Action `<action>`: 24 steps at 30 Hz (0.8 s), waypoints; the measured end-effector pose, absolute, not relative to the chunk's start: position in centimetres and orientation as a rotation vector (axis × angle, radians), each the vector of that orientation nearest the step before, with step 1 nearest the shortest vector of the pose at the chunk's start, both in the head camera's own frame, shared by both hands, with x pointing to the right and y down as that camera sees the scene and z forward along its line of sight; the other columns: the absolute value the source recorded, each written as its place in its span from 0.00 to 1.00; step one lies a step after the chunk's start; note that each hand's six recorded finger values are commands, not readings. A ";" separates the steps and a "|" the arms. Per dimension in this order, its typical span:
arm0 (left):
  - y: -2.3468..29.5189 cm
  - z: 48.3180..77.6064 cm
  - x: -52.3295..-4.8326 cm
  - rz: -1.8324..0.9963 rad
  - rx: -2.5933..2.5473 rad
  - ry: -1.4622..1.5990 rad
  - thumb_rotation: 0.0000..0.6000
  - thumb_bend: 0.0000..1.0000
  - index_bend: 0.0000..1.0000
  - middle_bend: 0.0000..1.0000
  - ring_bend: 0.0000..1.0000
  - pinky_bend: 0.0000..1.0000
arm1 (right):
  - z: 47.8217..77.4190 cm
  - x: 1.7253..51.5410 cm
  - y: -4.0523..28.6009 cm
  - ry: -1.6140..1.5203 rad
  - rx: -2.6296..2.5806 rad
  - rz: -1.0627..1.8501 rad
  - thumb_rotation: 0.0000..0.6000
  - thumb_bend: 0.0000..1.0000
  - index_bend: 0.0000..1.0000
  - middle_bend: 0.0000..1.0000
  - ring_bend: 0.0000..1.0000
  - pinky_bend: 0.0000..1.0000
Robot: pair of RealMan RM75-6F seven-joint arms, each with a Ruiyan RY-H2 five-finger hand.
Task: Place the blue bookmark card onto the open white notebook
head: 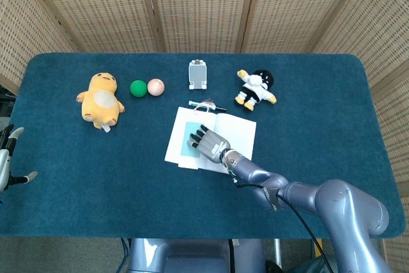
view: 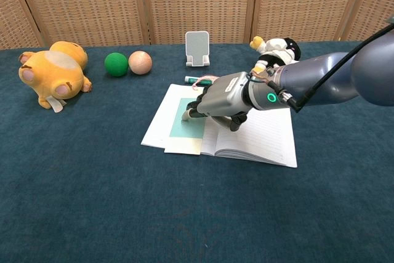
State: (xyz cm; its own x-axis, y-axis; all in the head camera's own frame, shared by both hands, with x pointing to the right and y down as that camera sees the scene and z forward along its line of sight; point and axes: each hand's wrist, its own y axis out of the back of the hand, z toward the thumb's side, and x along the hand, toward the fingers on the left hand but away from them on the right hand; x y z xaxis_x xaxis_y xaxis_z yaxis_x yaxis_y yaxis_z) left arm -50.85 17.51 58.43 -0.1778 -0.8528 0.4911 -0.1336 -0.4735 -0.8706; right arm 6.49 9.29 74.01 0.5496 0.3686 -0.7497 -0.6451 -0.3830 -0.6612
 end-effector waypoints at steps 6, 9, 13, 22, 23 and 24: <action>17.5 58.5 -50.9 -1.706 -1.547 1.143 1.00 0.00 0.00 0.00 0.00 0.00 | 74.0 7.0 9.6 0.222 -1.626 1.120 1.00 1.00 0.00 0.00 0.00 0.00; 17.5 58.4 -50.9 -1.704 -1.550 1.143 1.00 0.00 0.00 0.00 0.00 0.00 | 73.8 7.2 9.8 0.204 -1.614 1.122 1.00 1.00 0.00 0.00 0.00 0.00; 17.5 58.3 -50.9 -1.697 -1.551 1.145 1.00 0.00 0.00 0.00 0.00 0.00 | 73.5 7.5 10.0 0.172 -1.593 1.139 1.00 1.00 0.00 0.00 0.00 0.00; 17.7 58.2 -50.7 -1.688 -1.553 1.142 1.00 0.00 0.00 0.00 0.00 0.00 | 73.2 8.4 10.9 0.135 -1.568 1.218 1.00 1.00 0.00 0.00 0.00 0.00; 17.7 58.1 -50.7 -1.687 -1.553 1.142 1.00 0.00 0.00 0.00 0.00 0.00 | 73.2 8.5 11.0 0.135 -1.567 1.231 1.00 1.00 0.00 0.00 0.00 0.00; 17.7 58.2 -50.7 -1.687 -1.553 1.142 1.00 0.00 0.00 0.00 0.00 0.00 | 73.3 8.6 11.1 0.135 -1.566 1.241 1.00 1.00 0.00 0.00 0.00 0.00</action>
State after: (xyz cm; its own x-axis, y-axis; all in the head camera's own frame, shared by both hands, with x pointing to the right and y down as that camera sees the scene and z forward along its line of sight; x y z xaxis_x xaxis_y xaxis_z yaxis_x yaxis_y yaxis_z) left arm -50.68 17.74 58.15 -0.1616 -0.8571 0.4892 -0.1354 -0.4718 -0.8712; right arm 8.65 11.07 73.25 0.4490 0.4879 -0.7485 -0.6375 -0.4121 -0.6510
